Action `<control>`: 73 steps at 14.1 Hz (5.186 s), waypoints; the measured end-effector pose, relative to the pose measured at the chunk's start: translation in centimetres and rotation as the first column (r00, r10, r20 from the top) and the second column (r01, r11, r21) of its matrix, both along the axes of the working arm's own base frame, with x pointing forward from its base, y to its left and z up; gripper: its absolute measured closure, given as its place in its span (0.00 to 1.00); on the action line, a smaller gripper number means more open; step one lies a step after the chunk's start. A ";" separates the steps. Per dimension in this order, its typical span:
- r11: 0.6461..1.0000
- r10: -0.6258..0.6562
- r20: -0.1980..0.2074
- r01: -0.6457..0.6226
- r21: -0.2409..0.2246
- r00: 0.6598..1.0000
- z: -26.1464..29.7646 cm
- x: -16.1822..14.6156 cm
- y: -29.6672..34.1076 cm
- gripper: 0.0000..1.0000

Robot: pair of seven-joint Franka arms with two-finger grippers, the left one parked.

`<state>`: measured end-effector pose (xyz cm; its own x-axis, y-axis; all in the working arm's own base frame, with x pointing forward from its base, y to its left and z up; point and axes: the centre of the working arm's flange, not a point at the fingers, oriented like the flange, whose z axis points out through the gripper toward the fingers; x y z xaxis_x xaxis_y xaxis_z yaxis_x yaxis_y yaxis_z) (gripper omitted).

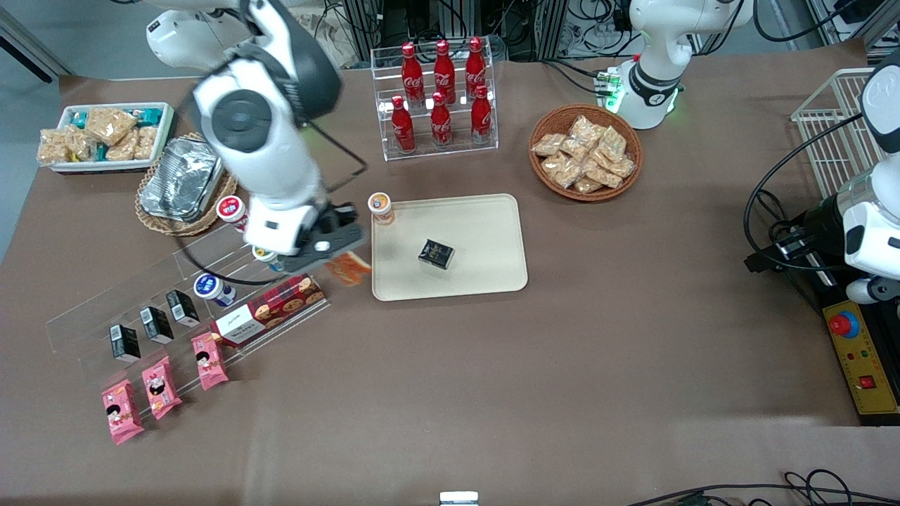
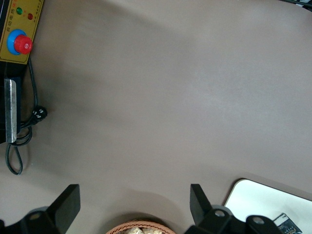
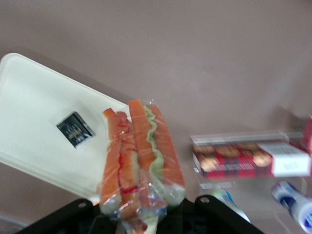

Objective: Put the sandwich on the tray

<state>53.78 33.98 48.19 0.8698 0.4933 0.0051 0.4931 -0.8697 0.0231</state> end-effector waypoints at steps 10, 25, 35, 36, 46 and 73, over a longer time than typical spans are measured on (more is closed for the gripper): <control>0.966 0.260 0.085 -0.259 -0.025 0.962 -14.7 -2.4 12.2 0.81; 0.942 0.335 0.104 -0.335 -0.021 0.936 -23.1 -4.7 16.2 0.81; 0.743 0.670 0.087 -0.666 -0.075 0.737 -24.3 -4.0 15.8 0.81; 0.722 0.692 0.084 -0.688 -0.078 0.717 -24.3 -4.1 15.9 0.81; 0.559 0.829 0.074 -0.825 -0.082 0.555 -24.8 -4.5 16.3 0.81; 0.852 0.520 -0.100 -0.507 0.128 0.848 -6.0 4.2 -4.1 0.00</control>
